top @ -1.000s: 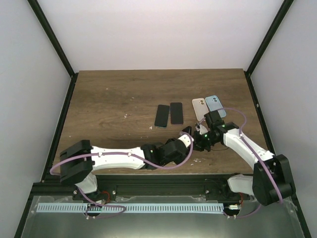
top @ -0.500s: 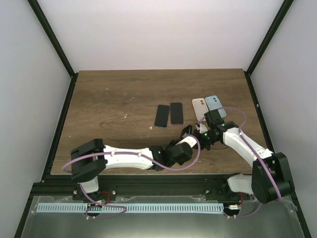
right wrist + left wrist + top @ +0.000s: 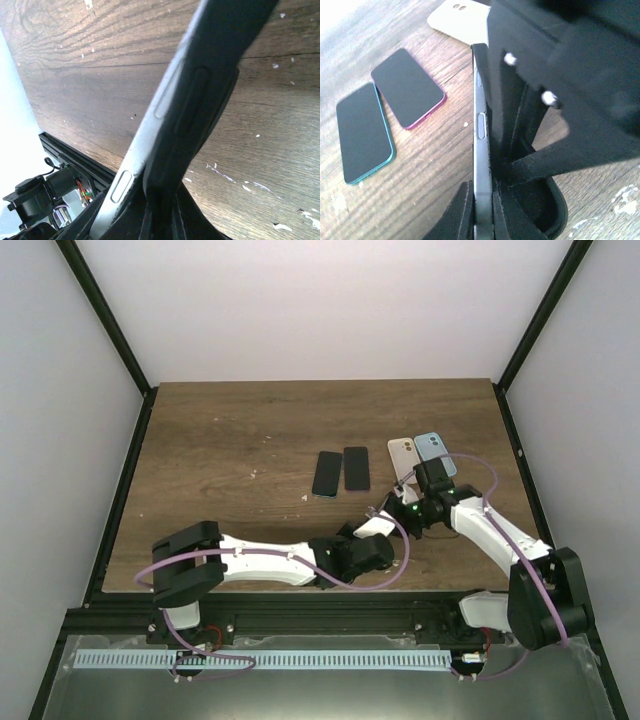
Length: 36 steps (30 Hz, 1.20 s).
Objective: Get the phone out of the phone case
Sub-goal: Remove the phone case from the phone, then place the phone at the center of the board.
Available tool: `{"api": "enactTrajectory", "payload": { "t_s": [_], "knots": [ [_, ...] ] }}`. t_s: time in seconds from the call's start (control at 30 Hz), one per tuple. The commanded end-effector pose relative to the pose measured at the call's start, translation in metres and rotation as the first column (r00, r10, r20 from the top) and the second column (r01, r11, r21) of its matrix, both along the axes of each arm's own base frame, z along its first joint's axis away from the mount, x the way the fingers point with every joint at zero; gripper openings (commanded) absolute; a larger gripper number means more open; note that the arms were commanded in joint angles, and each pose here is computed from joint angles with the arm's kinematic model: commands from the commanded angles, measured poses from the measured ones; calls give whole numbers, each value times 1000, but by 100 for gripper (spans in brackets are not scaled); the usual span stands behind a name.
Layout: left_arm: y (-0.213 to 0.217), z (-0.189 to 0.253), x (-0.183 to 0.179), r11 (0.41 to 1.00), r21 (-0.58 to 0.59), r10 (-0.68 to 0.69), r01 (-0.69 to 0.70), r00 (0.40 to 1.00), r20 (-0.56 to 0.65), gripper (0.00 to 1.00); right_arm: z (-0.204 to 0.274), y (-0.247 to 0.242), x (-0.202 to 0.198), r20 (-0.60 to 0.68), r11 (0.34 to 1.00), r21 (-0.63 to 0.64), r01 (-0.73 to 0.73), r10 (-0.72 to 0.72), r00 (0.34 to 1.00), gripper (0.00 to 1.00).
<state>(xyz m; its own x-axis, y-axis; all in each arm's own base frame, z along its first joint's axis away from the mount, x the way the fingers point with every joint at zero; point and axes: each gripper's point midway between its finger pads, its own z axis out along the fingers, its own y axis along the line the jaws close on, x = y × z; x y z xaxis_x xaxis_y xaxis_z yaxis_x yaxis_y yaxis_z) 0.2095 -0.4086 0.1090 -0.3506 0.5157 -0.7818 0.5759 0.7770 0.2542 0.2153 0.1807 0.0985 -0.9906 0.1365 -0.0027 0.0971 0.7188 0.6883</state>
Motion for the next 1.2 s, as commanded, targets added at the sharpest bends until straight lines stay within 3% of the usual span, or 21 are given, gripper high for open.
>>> {"api": "enactTrajectory", "payload": {
  "t_s": [0.0, 0.27, 0.5, 0.63, 0.73, 0.83, 1.03, 1.17],
  "knots": [
    [32, -5, 24, 990, 86, 108, -113, 993, 51, 0, 29, 9, -1, 35, 996, 81, -44, 41, 999, 1],
    [37, 60, 33, 976, -164, 145, -142, 989, 3, 0, 36, -13, 25, 180, 999, -41, 29, -21, 983, 1],
    [75, 104, 50, 869, -446, 180, -213, 977, -115, 0, 49, -28, 36, 281, 989, -132, 70, -30, 959, 1],
    [93, 119, 53, 838, -502, 174, -215, 976, -127, 0, 72, -32, 48, 388, 985, -156, 72, -6, 922, 1],
    [121, 122, 63, 860, -446, 236, -249, 968, -86, 0, 96, -40, 61, 508, 980, -177, 86, 16, 861, 1],
    [152, 112, 79, 891, -349, 292, -290, 955, -50, 0, 131, -42, 74, 682, 980, -194, 48, 99, 725, 1],
    [187, 87, 104, 936, 46, 334, -349, 922, 195, 0, 164, -53, 76, 869, 961, -274, 38, 231, 439, 1],
    [187, 78, 118, 909, 209, 296, -362, 910, 291, 0, 161, -50, 59, 908, 976, -218, -11, 207, 365, 1]
  ]
}}
